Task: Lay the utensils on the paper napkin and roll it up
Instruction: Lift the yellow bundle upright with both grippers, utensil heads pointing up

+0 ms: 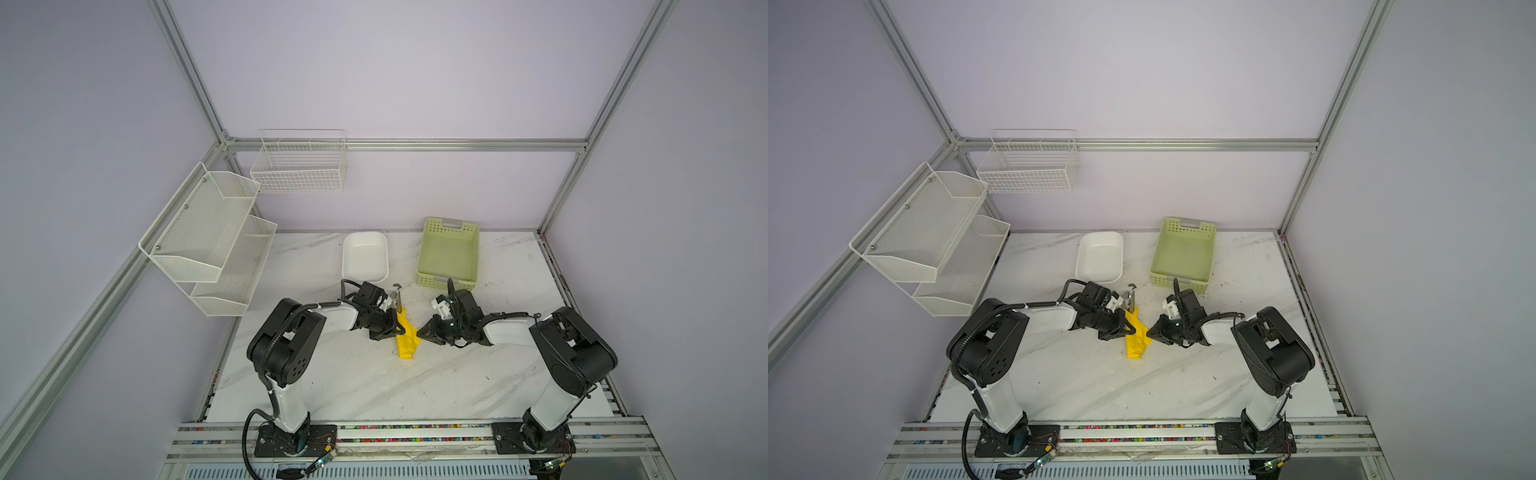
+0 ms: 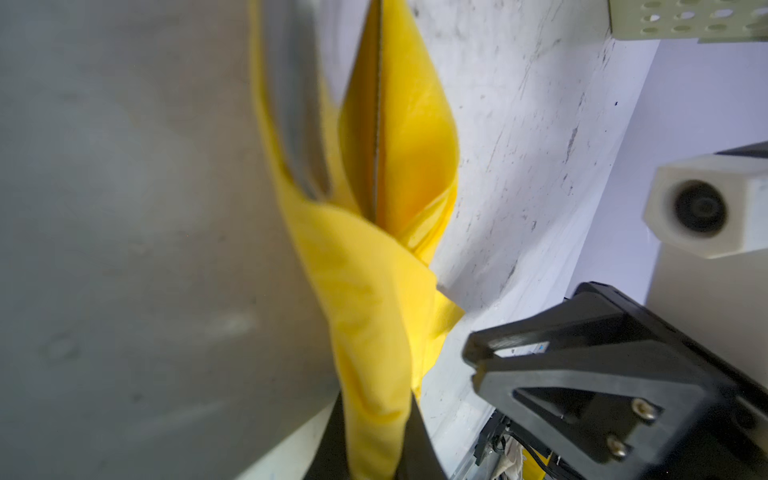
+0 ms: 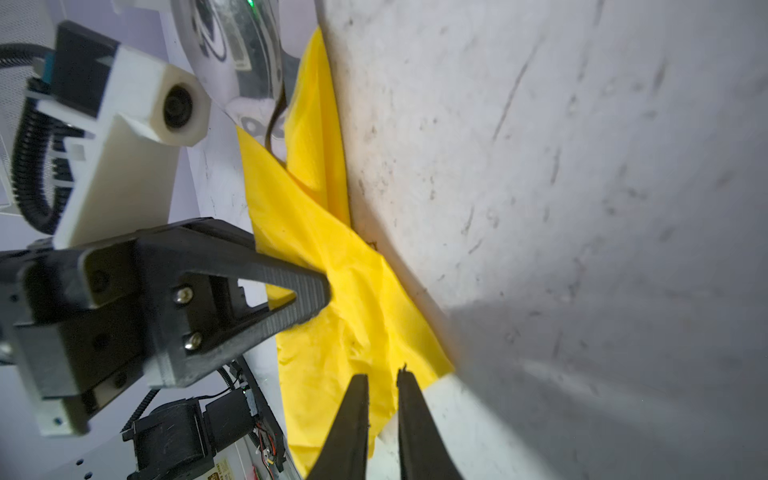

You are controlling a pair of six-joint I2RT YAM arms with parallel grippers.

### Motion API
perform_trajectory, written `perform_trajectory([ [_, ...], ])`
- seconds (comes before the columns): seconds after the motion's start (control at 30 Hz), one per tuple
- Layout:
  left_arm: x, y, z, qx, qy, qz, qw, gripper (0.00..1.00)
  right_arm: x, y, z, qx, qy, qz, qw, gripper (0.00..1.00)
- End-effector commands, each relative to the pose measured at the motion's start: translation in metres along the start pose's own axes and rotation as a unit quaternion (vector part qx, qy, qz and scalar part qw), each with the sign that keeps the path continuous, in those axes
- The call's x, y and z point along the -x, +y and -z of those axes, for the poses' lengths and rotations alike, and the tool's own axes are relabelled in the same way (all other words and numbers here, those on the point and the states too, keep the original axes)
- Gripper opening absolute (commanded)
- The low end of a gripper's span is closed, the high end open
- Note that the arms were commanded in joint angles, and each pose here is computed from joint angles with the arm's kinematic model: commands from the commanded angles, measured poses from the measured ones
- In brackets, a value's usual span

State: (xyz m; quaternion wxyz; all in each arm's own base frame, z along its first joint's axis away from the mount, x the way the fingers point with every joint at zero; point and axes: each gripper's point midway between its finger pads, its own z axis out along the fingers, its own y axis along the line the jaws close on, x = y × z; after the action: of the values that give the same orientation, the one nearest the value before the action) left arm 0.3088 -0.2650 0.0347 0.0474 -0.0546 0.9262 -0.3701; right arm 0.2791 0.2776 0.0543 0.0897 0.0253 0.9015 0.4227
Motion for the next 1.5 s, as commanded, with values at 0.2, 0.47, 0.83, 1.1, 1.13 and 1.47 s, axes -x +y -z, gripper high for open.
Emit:
perform_trajectory([
  [0.2,0.022,-0.053,0.059,-0.065,-0.09,-0.139,0.984,0.0,0.035,0.054,0.048,0.007,-0.082,0.049,0.995,0.19],
  [0.47,0.041,-0.125,0.143,-0.105,-0.216,-0.305,0.922,0.0,0.069,0.124,0.11,0.039,-0.193,0.145,0.97,0.2],
  [0.83,0.019,-0.225,0.235,-0.232,-0.275,-0.503,0.786,0.0,0.068,0.225,0.195,0.132,-0.289,0.342,0.884,0.27],
  [1.1,0.02,-0.266,0.289,-0.28,-0.344,-0.523,0.728,0.0,0.045,0.276,0.234,0.211,-0.312,0.439,0.816,0.24],
  [1.13,0.021,-0.27,0.294,-0.283,-0.351,-0.522,0.724,0.0,0.044,0.277,0.234,0.215,-0.314,0.442,0.812,0.22],
  [1.47,0.024,-0.295,0.313,-0.315,-0.363,-0.536,0.694,0.0,0.01,0.293,0.206,0.245,-0.285,0.544,0.75,0.2],
])
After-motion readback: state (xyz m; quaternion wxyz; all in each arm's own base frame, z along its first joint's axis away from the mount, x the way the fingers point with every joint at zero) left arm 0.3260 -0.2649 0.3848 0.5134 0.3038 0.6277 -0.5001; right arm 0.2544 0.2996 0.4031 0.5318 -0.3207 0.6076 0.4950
